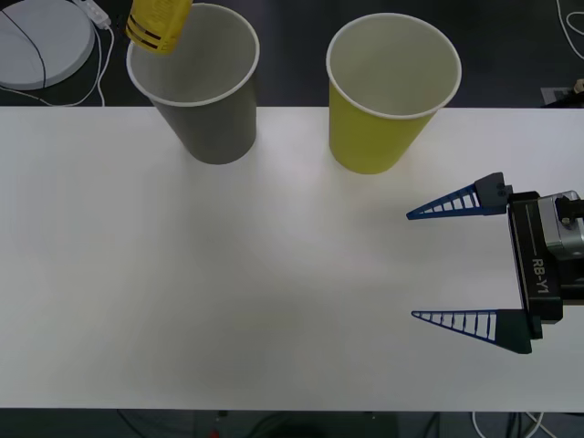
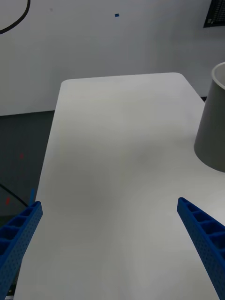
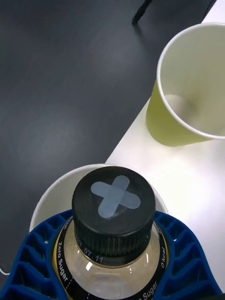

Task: Put the can into the green bin and the plastic bottle into the gray bin

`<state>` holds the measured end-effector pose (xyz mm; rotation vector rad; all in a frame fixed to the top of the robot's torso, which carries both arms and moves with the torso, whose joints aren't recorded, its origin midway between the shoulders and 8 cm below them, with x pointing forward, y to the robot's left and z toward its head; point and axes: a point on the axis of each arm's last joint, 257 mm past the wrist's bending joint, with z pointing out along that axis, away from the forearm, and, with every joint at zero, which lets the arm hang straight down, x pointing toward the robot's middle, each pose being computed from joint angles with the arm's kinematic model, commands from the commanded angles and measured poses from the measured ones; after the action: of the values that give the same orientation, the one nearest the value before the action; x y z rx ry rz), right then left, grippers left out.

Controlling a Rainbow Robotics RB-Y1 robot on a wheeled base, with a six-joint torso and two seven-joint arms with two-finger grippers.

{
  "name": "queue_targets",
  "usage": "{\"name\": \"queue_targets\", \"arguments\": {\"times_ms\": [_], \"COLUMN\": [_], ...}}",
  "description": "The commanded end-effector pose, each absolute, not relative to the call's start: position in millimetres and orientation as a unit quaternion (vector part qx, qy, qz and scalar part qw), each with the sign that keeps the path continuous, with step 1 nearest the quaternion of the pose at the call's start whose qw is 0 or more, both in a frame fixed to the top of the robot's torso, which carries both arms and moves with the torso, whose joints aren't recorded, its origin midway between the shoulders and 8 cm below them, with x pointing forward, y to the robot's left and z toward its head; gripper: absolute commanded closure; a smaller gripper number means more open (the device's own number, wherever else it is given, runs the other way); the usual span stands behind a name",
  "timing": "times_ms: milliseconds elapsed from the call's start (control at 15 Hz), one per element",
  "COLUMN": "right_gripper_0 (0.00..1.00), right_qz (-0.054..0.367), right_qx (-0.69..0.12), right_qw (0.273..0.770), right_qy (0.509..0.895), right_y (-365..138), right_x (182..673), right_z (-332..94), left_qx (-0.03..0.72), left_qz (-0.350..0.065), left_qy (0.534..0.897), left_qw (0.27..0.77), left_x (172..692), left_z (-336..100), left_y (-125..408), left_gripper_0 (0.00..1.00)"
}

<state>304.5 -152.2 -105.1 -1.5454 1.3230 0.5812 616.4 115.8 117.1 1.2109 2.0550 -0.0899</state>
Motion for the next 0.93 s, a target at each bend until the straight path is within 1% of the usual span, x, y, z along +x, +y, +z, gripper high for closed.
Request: {"name": "queue_targets", "arguments": {"times_ms": [67,467,533,600,667,933], "right_gripper_0": [0.00,0.00,0.00,0.00,0.00,0.00], "right_qz": [0.239,0.239,0.239,0.239,0.239,0.239], "right_qx": [-0.636,-0.636,-0.636,-0.636,-0.636,-0.636], "right_qw": [0.491,0.491,0.491,0.491,0.491,0.491], "right_qy": [0.545,0.545,0.545,0.545,0.545,0.545], "right_y": [-152.3,-152.3,-152.3,-152.3,-152.3,-152.3], "right_x": [304.5,304.5,304.5,304.5,304.5,304.5], "right_z": [-105.1,-105.1,-105.1,-105.1,-105.1,-105.1], "left_qx": [0.481,0.493,0.497,0.498,0.499,0.502], "left_qz": [-0.021,-0.012,-0.010,-0.009,-0.007,-0.004], "left_qy": [0.797,0.797,0.795,0.795,0.795,0.794], "left_qw": [0.364,0.350,0.347,0.346,0.345,0.344], "left_x": [619.0,615.7,615.4,615.3,615.6,615.7], "left_z": [112.9,105.3,103.7,102.8,101.6,100.9], "left_y": [108.6,111.4,111.6,111.8,112.8,113.3], "left_gripper_0": [1.00,1.00,0.96,0.43,0.00,0.00]}}
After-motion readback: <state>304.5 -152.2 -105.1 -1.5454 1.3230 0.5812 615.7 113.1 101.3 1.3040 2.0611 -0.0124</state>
